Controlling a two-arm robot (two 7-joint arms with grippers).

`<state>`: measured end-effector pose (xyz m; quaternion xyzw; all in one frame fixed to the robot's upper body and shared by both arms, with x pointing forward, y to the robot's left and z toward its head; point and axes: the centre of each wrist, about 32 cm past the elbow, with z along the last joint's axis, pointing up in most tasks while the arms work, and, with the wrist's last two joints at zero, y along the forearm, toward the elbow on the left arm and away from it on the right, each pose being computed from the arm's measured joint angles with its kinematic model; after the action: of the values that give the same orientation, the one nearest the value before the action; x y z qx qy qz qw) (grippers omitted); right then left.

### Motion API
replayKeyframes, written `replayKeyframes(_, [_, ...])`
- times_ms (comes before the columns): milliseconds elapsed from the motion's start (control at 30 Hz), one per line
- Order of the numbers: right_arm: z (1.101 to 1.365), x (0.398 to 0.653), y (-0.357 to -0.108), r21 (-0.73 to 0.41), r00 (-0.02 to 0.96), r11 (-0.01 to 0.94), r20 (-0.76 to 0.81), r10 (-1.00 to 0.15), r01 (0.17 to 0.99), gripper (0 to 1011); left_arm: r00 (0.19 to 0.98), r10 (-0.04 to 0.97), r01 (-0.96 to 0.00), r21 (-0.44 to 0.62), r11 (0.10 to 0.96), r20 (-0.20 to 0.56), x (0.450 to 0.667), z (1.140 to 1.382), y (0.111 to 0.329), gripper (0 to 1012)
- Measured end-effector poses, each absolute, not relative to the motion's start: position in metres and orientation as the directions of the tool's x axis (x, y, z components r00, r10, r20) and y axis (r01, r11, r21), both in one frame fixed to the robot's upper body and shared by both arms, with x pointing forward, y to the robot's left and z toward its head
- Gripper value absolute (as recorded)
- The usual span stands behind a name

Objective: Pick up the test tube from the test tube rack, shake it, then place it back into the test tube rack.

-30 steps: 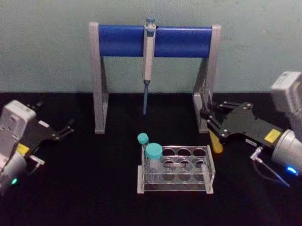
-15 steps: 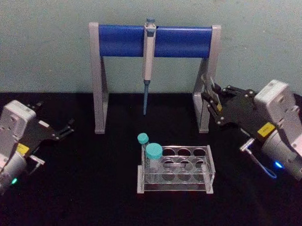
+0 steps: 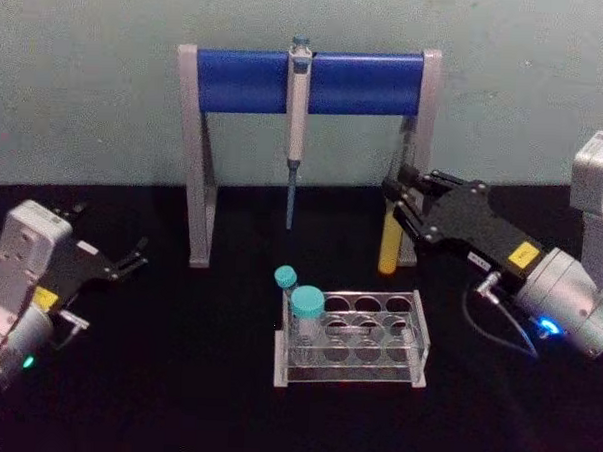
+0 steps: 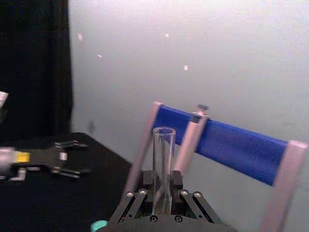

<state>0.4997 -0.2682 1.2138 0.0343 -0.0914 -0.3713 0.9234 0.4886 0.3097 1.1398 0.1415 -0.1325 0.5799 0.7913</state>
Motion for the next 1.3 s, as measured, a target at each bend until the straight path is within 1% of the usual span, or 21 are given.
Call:
replayKeyframes(67, [1.214, 0.500, -0.270, 0.129, 0.741, 0.748, 0.111, -0.663, 0.650, 221, 0.292, 0.880, -0.955, 0.070, 0.287, 0.374, 0.489, 1.140, 0.310, 1001])
replayKeyframes(167, [1.214, 0.500, -0.275, 0.123, 0.764, 0.767, 0.083, -0.640, 0.629, 222, 0.292, 0.880, -0.955, 0.070, 0.287, 0.374, 0.489, 1.140, 0.310, 1001])
replayKeyframes(400, [1.217, 0.495, -0.289, 0.094, 0.787, 0.788, 0.052, -0.614, 0.608, 221, 0.292, 0.880, -0.955, 0.070, 0.287, 0.374, 0.489, 1.140, 0.310, 1001])
replayKeyframes(633, [1.220, 0.492, -0.300, 0.067, 0.764, 0.768, 0.075, -0.640, 0.637, 221, 0.292, 0.880, -0.955, 0.070, 0.287, 0.374, 0.489, 1.140, 0.310, 1001])
replayKeyframes(733, [1.221, 0.491, -0.302, 0.063, 0.726, 0.734, 0.117, -0.678, 0.676, 221, 0.292, 0.880, -0.955, 0.070, 0.287, 0.374, 0.489, 1.140, 0.310, 1001])
replayKeyframes(900, [1.220, 0.492, -0.297, 0.085, 0.669, 0.686, 0.163, -0.725, 0.722, 221, 0.292, 0.880, -0.955, 0.070, 0.287, 0.374, 0.489, 1.140, 0.310, 1001])
replayKeyframes(1000, [1.217, 0.497, -0.288, 0.131, 0.633, 0.653, 0.165, -0.757, 0.746, 221, 0.292, 0.880, -0.955, 0.070, 0.287, 0.374, 0.489, 1.140, 0.310, 1001])
replayKeyframes(1167, [1.213, 0.503, -0.277, 0.175, 0.621, 0.638, 0.146, -0.770, 0.750, 221, 0.292, 0.880, -0.955, 0.070, 0.287, 0.374, 0.489, 1.140, 0.310, 1001])
replayKeyframes(1233, [1.209, 0.506, -0.268, 0.204, 0.632, 0.642, 0.121, -0.766, 0.739, 221, 0.292, 0.880, -0.955, 0.070, 0.287, 0.374, 0.489, 1.140, 0.310, 1001])
replayKeyframes(1300, [1.207, 0.508, -0.264, 0.213, 0.643, 0.649, 0.107, -0.758, 0.730, 221, 0.292, 0.880, -0.955, 0.070, 0.287, 0.374, 0.489, 1.140, 0.310, 1001])
